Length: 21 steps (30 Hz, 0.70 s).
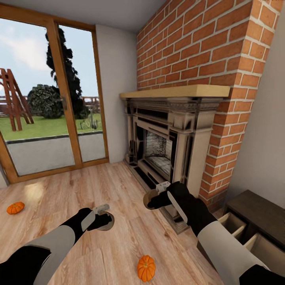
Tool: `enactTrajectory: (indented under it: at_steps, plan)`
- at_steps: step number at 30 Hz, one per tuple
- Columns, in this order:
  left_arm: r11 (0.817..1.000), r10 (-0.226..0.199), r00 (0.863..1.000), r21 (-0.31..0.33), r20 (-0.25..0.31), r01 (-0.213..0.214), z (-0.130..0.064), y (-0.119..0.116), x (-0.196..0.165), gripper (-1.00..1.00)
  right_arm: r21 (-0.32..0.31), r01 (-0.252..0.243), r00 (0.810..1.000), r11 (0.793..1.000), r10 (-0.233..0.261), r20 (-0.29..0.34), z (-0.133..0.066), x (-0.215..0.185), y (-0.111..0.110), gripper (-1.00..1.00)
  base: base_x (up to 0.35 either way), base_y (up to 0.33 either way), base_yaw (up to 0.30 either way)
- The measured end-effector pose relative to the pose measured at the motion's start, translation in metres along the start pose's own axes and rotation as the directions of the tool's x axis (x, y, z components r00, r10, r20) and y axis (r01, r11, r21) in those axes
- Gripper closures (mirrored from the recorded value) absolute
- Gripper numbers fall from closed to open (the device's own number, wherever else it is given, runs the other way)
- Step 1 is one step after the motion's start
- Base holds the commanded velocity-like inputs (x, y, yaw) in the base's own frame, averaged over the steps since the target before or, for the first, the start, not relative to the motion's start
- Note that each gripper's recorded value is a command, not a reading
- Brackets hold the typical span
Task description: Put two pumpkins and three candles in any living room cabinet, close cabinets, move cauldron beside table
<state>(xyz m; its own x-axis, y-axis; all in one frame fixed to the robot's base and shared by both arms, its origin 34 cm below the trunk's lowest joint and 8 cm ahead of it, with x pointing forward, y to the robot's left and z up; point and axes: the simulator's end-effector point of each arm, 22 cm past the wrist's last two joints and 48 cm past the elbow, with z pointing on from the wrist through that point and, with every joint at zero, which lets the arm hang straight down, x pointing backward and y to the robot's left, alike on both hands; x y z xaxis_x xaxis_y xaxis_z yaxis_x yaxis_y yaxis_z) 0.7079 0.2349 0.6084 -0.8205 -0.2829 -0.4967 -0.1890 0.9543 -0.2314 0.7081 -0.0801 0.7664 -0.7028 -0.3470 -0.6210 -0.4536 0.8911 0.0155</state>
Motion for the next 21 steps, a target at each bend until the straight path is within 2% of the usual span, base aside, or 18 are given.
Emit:
enactTrajectory:
  at_steps: [7,11,18,21]
  plan:
    - [1.0,0.0,1.0,0.0,-0.001,0.0,-0.01,-0.003,-0.008,1.0,0.001,0.001,1.0,1.0,-0.001,0.0,-0.009,-0.01,-0.001,1.0,0.0,0.0,-0.003]
    - [1.0,0.0,1.0,-0.001,-0.003,0.0,-0.015,-0.005,-0.012,1.0,-0.001,0.0,1.0,1.0,0.0,-0.003,-0.013,-0.014,-0.001,1.0,0.0,0.0,-0.115]
    - [1.0,-0.003,1.0,0.001,-0.008,0.003,-0.011,-0.005,-0.009,1.0,-0.004,-0.002,1.0,1.0,0.002,-0.01,-0.009,-0.012,-0.001,1.0,-0.024,0.004,-0.063]
    - [1.0,-0.003,1.0,0.006,-0.009,0.003,-0.011,-0.006,-0.009,1.0,-0.005,-0.003,1.0,1.0,0.003,-0.008,-0.009,-0.012,-0.001,1.0,-0.148,0.177,-0.109]
